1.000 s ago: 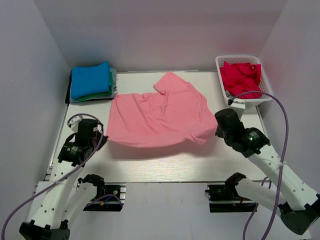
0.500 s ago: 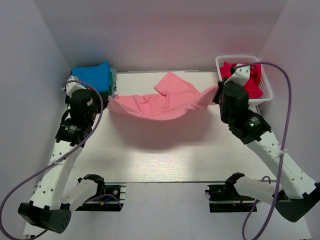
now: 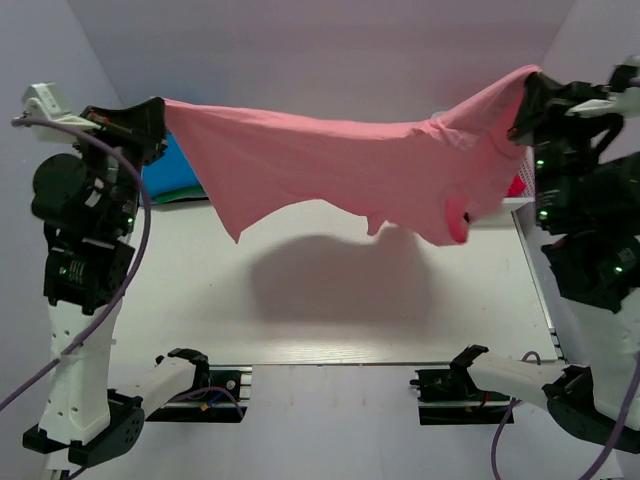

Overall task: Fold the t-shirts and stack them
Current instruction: Flatten out the tshirt

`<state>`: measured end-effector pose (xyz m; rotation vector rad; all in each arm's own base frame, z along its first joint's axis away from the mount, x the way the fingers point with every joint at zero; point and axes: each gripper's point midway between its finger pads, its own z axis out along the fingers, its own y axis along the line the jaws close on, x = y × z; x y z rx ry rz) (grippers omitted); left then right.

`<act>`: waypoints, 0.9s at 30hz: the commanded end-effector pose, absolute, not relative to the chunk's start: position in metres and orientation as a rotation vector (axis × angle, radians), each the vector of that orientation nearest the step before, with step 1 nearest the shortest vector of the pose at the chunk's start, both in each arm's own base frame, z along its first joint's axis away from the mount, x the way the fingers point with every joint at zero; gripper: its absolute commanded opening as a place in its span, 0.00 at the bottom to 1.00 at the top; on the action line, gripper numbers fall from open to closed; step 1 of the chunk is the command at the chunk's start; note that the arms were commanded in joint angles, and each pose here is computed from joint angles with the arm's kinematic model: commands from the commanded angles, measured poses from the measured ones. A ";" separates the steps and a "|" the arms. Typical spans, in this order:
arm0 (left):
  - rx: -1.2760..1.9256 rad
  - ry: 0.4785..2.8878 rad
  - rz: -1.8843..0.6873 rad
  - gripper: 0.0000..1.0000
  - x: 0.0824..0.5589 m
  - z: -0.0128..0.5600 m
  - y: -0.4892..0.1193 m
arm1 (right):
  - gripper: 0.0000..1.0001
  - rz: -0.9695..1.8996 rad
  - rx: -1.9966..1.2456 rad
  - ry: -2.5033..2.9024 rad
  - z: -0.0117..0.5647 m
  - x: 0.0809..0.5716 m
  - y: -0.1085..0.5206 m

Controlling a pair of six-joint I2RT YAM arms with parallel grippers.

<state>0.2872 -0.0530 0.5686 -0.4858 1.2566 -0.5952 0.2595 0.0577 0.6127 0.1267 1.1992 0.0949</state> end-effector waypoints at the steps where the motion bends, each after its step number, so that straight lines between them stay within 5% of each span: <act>1: -0.425 1.154 -0.594 0.00 0.244 0.607 -0.042 | 0.00 0.140 0.056 1.072 0.659 0.220 0.044; 15: -0.306 0.986 -0.722 0.00 0.121 0.654 -0.032 | 0.00 0.396 -0.122 0.836 0.695 0.093 0.017; 23: -0.312 1.016 -0.737 0.00 0.117 0.643 -0.033 | 0.00 0.400 -0.109 0.868 0.690 0.108 0.025; 27: -0.365 1.078 -0.707 0.00 0.147 0.617 -0.034 | 0.00 0.316 -0.034 0.967 0.663 0.161 0.038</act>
